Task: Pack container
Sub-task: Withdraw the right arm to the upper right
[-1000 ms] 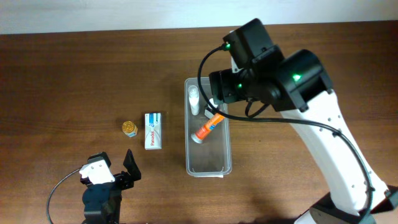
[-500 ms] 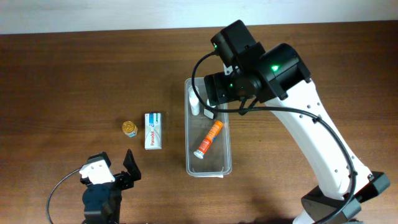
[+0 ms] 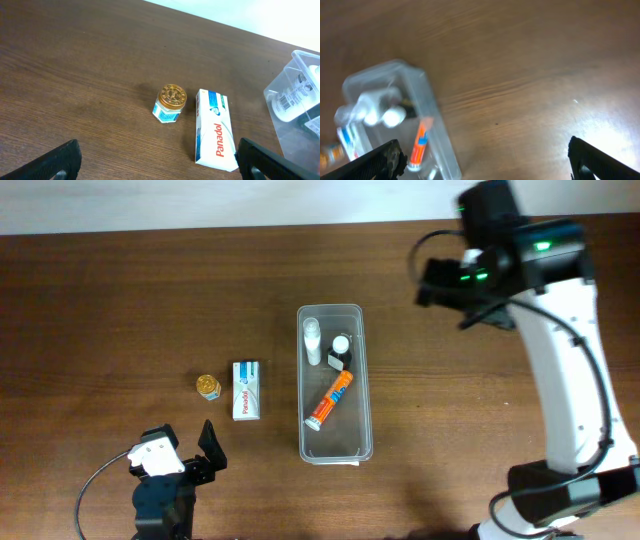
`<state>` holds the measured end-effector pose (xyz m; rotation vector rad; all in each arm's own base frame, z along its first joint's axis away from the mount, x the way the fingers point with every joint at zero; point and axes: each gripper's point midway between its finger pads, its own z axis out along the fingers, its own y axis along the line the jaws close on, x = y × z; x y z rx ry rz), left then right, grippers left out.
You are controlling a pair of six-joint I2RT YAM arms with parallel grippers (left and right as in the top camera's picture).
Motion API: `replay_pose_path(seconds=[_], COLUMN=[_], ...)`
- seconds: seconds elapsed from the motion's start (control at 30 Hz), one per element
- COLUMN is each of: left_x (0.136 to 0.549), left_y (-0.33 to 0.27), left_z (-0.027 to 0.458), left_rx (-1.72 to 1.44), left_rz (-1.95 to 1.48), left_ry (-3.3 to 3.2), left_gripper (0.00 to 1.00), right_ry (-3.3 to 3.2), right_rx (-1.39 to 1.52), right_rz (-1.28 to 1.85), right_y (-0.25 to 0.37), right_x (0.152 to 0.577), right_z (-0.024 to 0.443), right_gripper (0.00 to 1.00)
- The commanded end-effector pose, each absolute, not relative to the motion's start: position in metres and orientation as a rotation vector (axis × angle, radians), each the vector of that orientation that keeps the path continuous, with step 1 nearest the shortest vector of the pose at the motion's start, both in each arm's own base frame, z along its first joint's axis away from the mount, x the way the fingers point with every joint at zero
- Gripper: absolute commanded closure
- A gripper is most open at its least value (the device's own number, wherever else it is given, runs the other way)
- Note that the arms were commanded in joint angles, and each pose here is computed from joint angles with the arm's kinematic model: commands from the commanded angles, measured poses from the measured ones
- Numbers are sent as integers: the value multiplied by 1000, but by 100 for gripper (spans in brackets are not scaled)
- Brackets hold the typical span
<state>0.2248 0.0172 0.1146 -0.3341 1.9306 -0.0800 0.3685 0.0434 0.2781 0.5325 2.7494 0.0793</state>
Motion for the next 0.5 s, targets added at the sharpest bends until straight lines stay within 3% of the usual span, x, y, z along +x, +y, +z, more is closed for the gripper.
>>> replay_pose_path(seconds=[0.0, 0.47], left_x=[225, 232], left_y=[17, 6], left_z=[114, 157], left_rx=[-332, -278], left_rz=[-84, -159], left_ry=[1927, 1840], left_gripper=[1, 1], right_ry=[2691, 2641], right_rx=[746, 959], right_rz=[163, 204], right_y=[12, -38], right_x=[362, 357], right_z=[289, 288], right_gripper=[2, 1])
